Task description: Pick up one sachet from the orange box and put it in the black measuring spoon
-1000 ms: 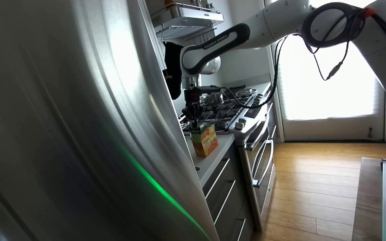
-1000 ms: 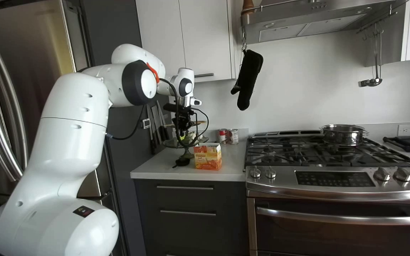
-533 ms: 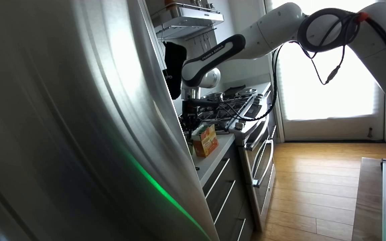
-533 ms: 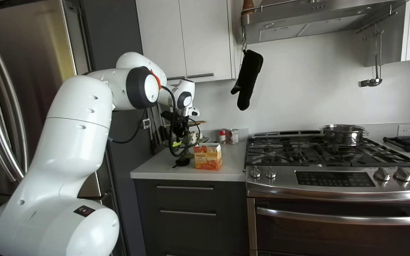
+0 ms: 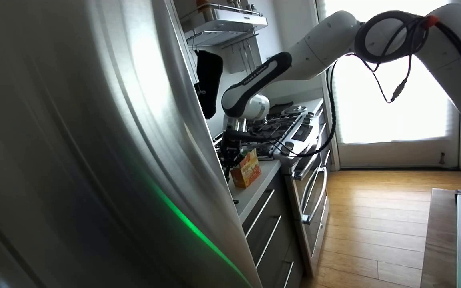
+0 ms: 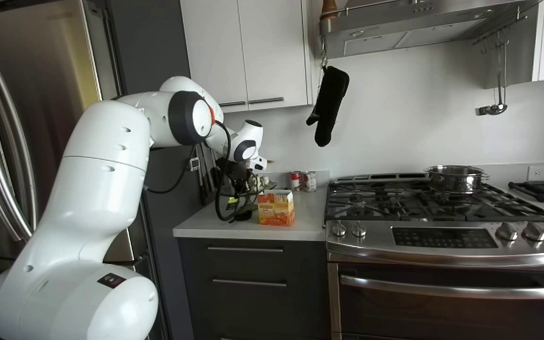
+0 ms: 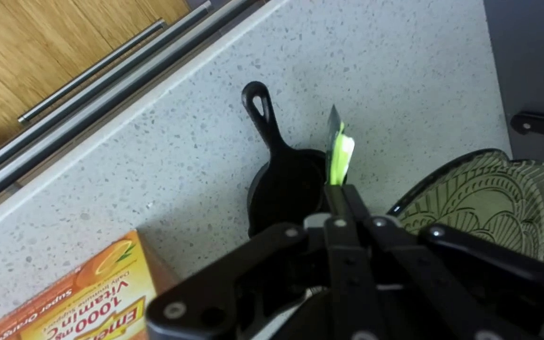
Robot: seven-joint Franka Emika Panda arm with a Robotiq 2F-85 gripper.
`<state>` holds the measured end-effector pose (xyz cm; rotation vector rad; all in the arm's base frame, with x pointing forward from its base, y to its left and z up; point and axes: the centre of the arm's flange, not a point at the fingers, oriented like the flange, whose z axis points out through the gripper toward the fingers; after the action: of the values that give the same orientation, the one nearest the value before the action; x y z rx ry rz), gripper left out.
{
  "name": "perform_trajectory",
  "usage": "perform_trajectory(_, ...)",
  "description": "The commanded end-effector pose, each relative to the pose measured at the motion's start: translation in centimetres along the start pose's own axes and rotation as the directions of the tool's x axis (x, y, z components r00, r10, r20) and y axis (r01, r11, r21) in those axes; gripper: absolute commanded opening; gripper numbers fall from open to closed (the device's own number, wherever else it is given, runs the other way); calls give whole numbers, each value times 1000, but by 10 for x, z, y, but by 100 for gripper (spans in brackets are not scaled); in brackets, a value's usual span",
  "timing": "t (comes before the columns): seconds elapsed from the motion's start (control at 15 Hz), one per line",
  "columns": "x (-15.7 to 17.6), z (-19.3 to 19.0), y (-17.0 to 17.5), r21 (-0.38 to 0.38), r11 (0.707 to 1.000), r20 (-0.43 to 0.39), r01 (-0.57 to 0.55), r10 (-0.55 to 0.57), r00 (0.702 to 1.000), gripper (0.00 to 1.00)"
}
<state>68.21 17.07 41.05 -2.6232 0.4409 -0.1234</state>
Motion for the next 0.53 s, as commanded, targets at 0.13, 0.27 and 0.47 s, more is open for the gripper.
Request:
perform_trajectory(0.13, -3, 23, 31, 81, 993, -20, -82, 84, 996, 0)
perform_trajectory(0.27, -2, 28, 37, 108, 990, -31, -96, 100, 995, 0)
perform_trajectory(0.47, 0, 36, 41, 138, 985, -54, -100, 108, 993, 0)
